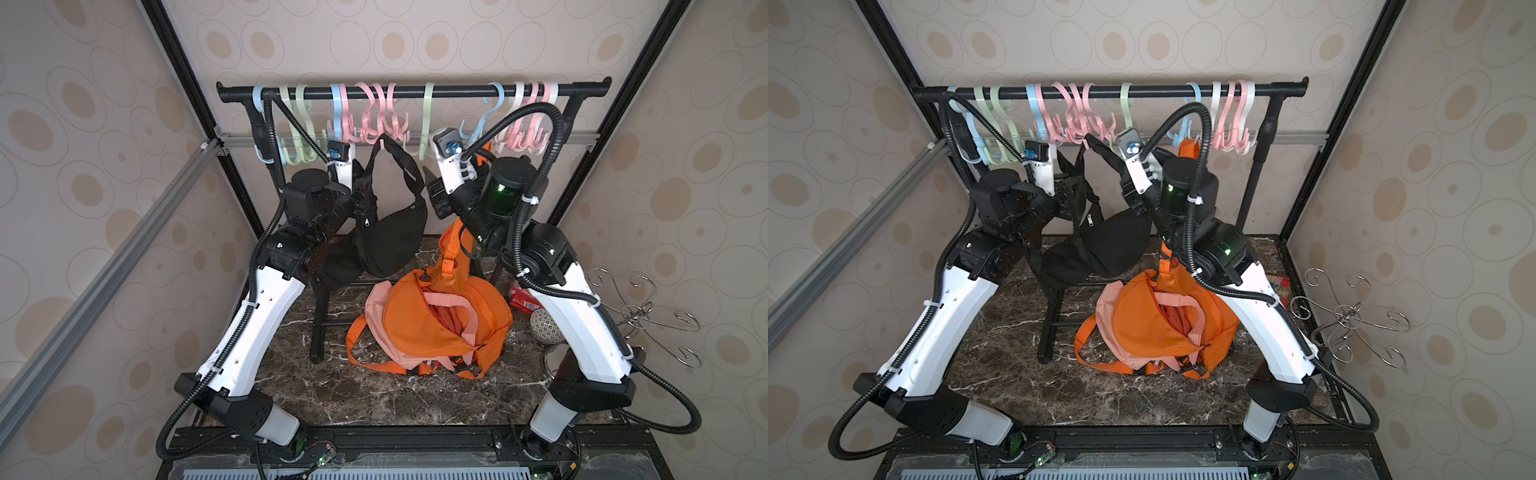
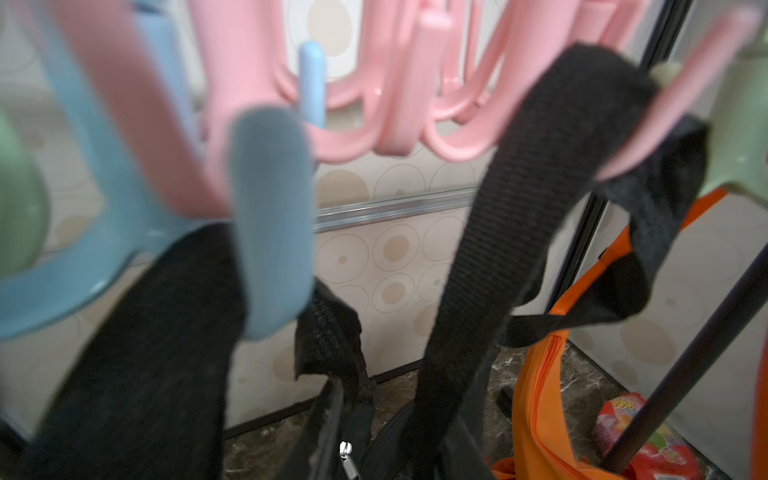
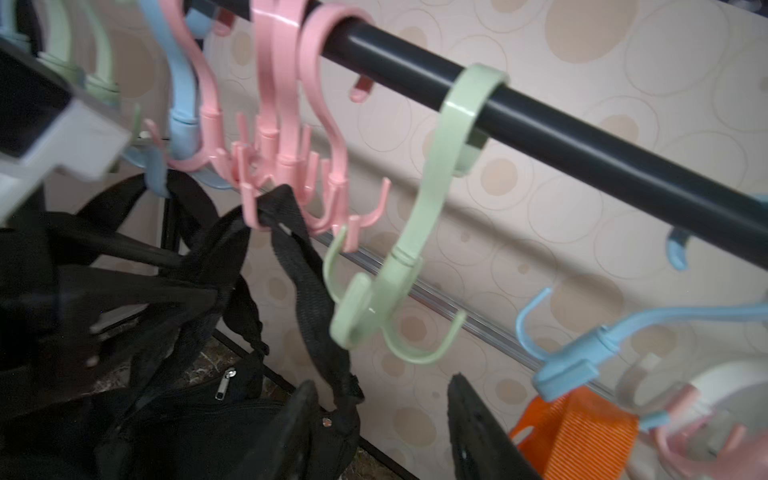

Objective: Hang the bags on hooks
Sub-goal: Hang the bag on the hook, then pick up the bag from the bag.

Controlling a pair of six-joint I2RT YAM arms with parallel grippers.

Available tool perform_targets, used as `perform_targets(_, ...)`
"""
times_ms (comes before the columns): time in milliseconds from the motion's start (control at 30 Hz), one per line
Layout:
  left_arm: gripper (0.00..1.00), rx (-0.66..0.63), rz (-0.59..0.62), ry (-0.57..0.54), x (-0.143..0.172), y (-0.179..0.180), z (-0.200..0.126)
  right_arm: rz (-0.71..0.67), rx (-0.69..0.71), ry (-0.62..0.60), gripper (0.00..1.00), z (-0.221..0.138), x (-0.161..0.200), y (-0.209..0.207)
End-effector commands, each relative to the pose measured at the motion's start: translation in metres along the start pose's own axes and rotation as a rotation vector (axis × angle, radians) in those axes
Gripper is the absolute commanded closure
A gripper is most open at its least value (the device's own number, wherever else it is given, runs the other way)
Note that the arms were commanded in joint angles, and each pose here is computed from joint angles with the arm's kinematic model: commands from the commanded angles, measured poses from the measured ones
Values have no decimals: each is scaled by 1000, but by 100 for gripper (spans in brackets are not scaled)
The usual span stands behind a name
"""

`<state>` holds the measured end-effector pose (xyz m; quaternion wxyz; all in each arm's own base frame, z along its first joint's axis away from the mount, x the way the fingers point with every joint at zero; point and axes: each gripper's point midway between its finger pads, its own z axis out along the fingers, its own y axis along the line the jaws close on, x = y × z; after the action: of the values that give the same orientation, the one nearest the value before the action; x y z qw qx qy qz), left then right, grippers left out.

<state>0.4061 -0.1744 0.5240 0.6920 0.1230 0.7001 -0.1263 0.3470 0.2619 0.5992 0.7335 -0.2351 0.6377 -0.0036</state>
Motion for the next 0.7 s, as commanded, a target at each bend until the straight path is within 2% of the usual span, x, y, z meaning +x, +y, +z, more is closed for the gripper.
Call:
perform_targets(0,45,0,-21,-100,-31,3,-22,101,-34,3,46,-18,-4,-9)
perform_targets(100,38,24,-29,-114,-35,0,-30,119,-74,22,45,-22,3,-4)
perform_targets(267,36,32,-22,-123,-35,0,-50,146,-136,34,43,-32,16,7)
perform_targets(533,33,98,-9,-118,-9,-13,-72,191,-152,104,41,-41,48,12)
perform_targets(667,31,158,-19,-143,8,-24,-91,209,-146,168,40,-49,82,18)
